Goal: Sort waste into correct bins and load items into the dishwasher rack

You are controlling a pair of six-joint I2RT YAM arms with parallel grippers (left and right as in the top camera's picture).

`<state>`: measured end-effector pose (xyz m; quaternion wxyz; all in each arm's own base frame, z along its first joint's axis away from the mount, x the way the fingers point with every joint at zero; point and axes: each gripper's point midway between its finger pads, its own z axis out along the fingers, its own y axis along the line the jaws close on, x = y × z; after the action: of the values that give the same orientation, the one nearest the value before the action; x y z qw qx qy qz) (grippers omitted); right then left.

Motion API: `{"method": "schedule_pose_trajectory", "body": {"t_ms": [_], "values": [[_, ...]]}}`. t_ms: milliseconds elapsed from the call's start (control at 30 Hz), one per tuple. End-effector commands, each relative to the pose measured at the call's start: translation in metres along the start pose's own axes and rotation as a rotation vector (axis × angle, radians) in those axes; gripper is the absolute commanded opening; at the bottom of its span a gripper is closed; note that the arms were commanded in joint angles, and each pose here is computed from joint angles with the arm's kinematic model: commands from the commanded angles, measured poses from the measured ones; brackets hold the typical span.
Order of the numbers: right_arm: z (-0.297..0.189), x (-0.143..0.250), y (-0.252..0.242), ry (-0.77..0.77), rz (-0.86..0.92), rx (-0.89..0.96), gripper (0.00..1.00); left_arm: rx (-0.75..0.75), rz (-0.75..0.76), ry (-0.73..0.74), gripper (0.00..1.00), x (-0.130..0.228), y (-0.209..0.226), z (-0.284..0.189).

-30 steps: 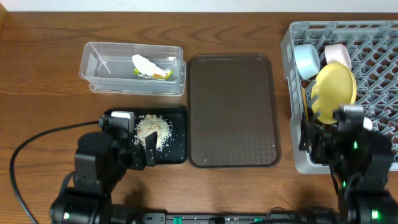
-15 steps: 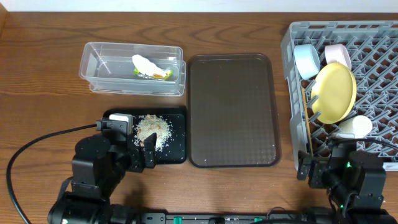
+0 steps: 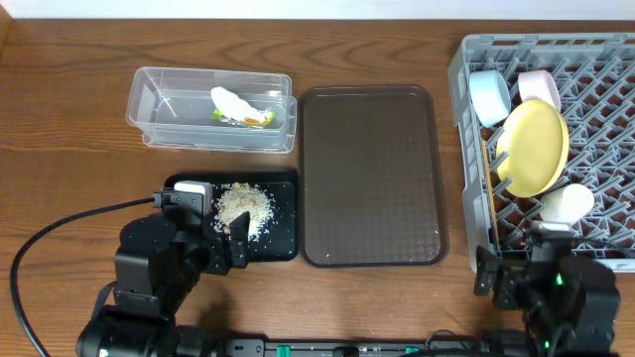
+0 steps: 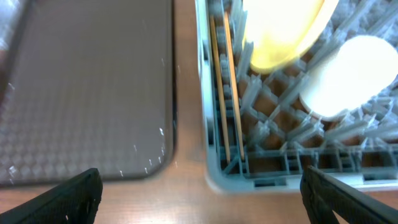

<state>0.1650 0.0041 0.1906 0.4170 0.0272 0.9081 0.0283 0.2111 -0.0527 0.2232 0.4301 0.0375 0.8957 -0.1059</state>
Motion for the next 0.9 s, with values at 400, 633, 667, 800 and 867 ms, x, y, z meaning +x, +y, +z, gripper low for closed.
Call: {"method": "schedule_pose_trajectory", "body": {"t_ms": [400,633,667,800,867], "values": [[0.028,-0.059,0.016,-0.63,-0.066,-0.077,0.99,0.016,0.019,0.006,1.0,0.003,-0.003,0.001],[0.045,-0.062,0.016,-0.758,-0.06,-0.08,0.99,0.016,0.019,0.006,1.0,0.003,-0.003,0.001],[0.047,-0.061,0.015,-0.765,-0.06,-0.08,0.99,0.016,0.019,0.006,1.0,0.003,-0.003,0.001],[0.067,-0.046,0.014,-0.738,-0.06,-0.078,0.99,0.016,0.019,0.006,1.0,0.003,-0.003,0.001],[0.08,-0.031,0.013,-0.657,-0.064,-0.074,0.99,0.016,0.019,0.006,1.0,0.003,-0.003,0.001]]}}
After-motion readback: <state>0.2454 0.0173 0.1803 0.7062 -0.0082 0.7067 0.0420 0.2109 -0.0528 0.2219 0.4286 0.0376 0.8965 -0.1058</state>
